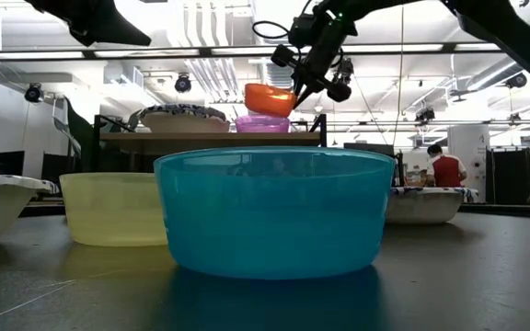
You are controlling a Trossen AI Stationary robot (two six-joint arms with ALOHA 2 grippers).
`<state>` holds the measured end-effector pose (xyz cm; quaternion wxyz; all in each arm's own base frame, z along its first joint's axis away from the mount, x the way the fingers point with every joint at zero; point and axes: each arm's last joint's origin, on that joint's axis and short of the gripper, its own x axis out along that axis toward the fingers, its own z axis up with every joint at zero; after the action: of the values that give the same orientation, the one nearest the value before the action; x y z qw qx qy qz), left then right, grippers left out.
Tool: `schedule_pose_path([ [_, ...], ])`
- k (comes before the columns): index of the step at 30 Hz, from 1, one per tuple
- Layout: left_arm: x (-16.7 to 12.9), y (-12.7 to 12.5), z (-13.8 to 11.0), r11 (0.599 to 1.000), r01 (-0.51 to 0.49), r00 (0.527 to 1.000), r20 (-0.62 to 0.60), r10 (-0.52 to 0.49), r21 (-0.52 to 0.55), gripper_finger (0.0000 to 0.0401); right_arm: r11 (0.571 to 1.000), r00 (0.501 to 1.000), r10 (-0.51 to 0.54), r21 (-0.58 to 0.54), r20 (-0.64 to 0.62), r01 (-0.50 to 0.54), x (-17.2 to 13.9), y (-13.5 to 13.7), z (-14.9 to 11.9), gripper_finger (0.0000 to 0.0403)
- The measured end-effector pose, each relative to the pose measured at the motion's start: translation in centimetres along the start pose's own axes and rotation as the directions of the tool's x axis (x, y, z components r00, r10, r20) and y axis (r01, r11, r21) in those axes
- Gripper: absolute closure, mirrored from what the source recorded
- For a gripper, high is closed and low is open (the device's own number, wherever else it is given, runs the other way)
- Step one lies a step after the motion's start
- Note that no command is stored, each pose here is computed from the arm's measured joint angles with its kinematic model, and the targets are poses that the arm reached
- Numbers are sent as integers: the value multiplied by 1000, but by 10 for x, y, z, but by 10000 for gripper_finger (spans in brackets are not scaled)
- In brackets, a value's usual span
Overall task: Place and stack bowls onto a shelf
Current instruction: Stack the orange bowl on top of the purple bowl on the shelf, then stack the blue bowl on top of the orange bowl on the shelf
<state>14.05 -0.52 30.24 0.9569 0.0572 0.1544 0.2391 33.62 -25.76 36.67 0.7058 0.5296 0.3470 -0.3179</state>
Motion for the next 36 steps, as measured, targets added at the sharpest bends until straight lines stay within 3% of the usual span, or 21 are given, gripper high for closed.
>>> schedule_pose_path([
  [12,3,-2,0,1000,0,1000,-2,0,7,401,998,999,0,-62,45,3,1,3,1,388],
  [27,5,-4,1,1000,0,1000,-3,0,20,401,996,1000,18,-92,20,-16,3,9,-4,278],
  [33,5,-4,1,1000,0,1000,-4,0,20,401,994,999,40,-101,20,-38,-5,10,-6,259],
  [36,6,-5,0,1000,1,1000,-8,-1,23,401,981,998,56,-189,35,-49,-16,14,-12,257],
])
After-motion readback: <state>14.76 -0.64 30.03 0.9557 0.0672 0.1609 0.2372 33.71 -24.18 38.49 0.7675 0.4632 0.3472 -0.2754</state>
